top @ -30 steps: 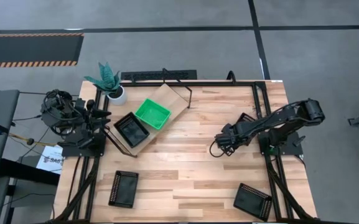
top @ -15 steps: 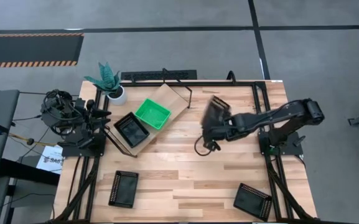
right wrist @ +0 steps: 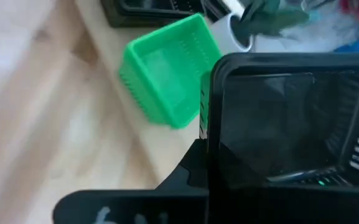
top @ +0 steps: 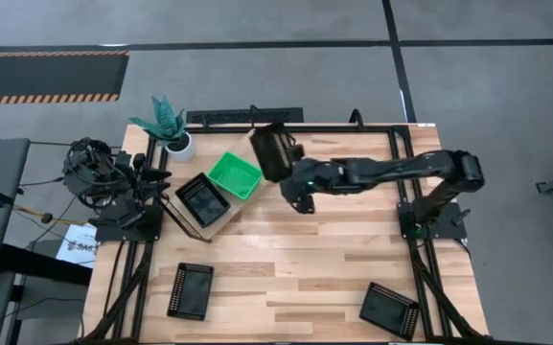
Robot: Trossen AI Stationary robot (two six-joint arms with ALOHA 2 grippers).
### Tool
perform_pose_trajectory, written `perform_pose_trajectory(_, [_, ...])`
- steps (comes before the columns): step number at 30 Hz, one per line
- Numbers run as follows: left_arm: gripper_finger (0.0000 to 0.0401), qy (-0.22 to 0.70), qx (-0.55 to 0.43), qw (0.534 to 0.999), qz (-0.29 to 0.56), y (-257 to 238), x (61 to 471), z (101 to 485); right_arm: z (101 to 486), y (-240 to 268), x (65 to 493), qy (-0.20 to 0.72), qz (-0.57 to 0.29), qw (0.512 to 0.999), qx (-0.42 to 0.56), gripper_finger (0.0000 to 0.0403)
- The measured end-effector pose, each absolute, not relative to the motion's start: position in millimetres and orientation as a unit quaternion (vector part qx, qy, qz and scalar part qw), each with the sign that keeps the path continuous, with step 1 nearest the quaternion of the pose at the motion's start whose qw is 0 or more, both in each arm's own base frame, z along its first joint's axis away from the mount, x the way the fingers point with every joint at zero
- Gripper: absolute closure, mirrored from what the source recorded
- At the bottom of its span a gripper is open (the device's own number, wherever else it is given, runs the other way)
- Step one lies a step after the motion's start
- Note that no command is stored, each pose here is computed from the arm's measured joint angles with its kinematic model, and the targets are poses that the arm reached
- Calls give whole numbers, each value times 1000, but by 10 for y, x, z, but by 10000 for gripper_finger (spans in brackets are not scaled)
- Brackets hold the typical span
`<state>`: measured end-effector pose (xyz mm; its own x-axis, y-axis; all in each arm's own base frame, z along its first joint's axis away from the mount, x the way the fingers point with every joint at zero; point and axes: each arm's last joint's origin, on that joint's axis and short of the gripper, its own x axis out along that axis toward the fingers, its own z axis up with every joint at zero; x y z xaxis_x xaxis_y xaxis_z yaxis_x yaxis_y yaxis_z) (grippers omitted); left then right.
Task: Stack baskets on shelf by color
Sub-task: Put the black bin on the shelf
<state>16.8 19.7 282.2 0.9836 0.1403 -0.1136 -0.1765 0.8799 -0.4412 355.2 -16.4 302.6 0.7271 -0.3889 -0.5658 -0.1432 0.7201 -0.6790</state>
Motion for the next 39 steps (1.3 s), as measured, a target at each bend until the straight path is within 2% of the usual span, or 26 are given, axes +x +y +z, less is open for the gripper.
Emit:
perform_pose_trajectory(6, [203, 41, -231, 969, 81, 198, 167, 2818, 2577, -295, 3807, 421, -38, 785, -454, 396])
perform_pose_trajectory(12, [203, 44, -226, 969, 84, 201, 165, 2805, 2376, -429, 3852, 476, -39, 746, -464, 396])
perform_pose_trajectory(27, [203, 40, -225, 969, 96, 209, 163, 2804, 2296, -544, 3855, 498, -39, 742, -447, 396])
perform_pose_trajectory(39, [203, 40, -225, 969, 95, 209, 164, 2804, 2282, -611, 3843, 494, -32, 771, -401, 395])
